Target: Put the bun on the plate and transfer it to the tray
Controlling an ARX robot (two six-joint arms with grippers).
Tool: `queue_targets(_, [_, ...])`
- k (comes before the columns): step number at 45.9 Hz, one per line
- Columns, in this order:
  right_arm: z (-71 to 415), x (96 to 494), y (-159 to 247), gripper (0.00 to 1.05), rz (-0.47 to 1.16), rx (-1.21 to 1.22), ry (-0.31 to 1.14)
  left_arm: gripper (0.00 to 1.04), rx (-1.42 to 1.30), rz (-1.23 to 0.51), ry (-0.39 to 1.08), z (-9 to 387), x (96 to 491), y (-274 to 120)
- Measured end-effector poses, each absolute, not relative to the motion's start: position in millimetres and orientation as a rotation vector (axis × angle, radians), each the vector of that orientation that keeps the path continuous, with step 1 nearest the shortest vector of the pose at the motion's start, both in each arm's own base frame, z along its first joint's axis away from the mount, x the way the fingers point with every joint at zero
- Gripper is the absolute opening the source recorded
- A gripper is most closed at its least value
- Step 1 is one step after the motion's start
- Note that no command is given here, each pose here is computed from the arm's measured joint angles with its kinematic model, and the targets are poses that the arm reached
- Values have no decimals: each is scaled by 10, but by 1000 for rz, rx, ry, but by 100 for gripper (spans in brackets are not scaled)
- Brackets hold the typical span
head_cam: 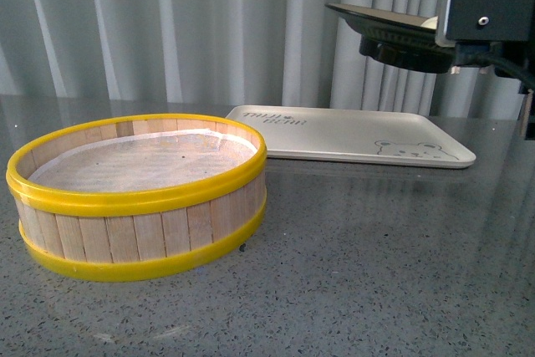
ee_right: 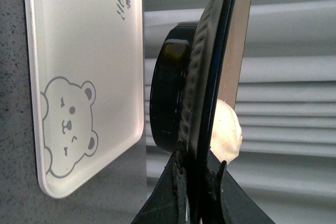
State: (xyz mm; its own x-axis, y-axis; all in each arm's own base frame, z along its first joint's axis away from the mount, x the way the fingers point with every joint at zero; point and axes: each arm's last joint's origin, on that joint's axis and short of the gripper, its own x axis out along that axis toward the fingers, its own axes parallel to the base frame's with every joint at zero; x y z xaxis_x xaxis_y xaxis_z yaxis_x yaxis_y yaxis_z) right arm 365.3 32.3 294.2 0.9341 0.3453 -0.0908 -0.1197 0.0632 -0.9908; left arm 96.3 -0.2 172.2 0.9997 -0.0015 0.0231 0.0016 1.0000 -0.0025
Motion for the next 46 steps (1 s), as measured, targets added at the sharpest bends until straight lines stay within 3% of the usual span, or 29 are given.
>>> queue_targets(13, [2805,4106,398,3,480,-1484,-115,98,-3,-2,-23,1722,963,-2])
queue_targets(46, [2623,4805,474,3,521,-1548,-49,98,-3,-2,-23,1722,963,-2])
